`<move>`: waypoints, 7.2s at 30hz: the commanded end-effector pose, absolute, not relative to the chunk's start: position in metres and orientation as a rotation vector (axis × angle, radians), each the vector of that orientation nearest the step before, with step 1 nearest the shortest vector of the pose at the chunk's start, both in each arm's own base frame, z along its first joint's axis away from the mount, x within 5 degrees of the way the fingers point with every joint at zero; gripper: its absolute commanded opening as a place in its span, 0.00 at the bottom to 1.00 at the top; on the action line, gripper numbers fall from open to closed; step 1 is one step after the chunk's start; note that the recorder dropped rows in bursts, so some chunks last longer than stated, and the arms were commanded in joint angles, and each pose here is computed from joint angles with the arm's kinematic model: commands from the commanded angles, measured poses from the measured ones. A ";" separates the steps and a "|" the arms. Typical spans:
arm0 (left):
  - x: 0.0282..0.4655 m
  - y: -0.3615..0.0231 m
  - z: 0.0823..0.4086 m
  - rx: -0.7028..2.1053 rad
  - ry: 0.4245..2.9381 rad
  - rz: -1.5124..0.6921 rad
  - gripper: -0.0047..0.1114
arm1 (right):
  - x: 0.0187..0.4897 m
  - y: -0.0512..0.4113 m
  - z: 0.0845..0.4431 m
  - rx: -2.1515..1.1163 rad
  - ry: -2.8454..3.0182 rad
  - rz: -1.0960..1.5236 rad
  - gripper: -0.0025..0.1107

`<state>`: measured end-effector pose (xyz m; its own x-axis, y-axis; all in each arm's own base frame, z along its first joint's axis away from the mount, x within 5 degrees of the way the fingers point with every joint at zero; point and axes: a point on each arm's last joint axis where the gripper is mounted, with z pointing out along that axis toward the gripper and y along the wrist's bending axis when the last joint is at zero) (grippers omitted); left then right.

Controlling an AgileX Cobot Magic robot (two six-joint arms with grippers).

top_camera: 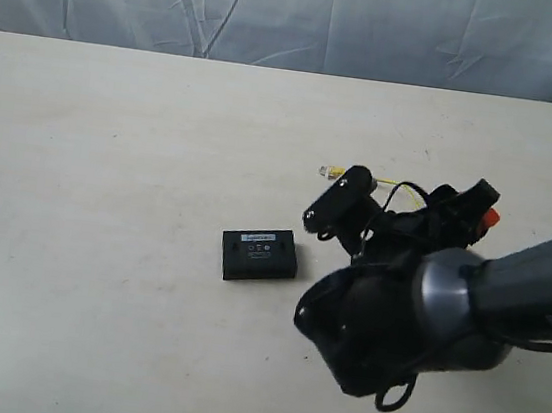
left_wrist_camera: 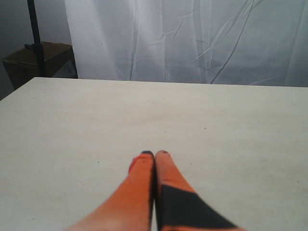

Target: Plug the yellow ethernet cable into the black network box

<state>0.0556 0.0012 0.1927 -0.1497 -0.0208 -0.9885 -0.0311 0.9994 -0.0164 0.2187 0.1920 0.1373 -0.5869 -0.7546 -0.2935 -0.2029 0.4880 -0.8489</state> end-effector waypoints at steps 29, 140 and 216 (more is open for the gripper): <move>0.056 0.001 0.192 -0.039 1.715 0.012 0.04 | 0.314 0.064 0.148 0.006 2.809 0.044 0.37; 0.056 0.001 0.192 -0.036 1.715 0.016 0.04 | 0.227 0.257 0.138 -0.572 2.563 -0.247 0.10; 0.056 0.001 0.192 -0.036 1.715 0.016 0.04 | 0.329 0.106 0.194 -0.284 2.636 0.641 0.34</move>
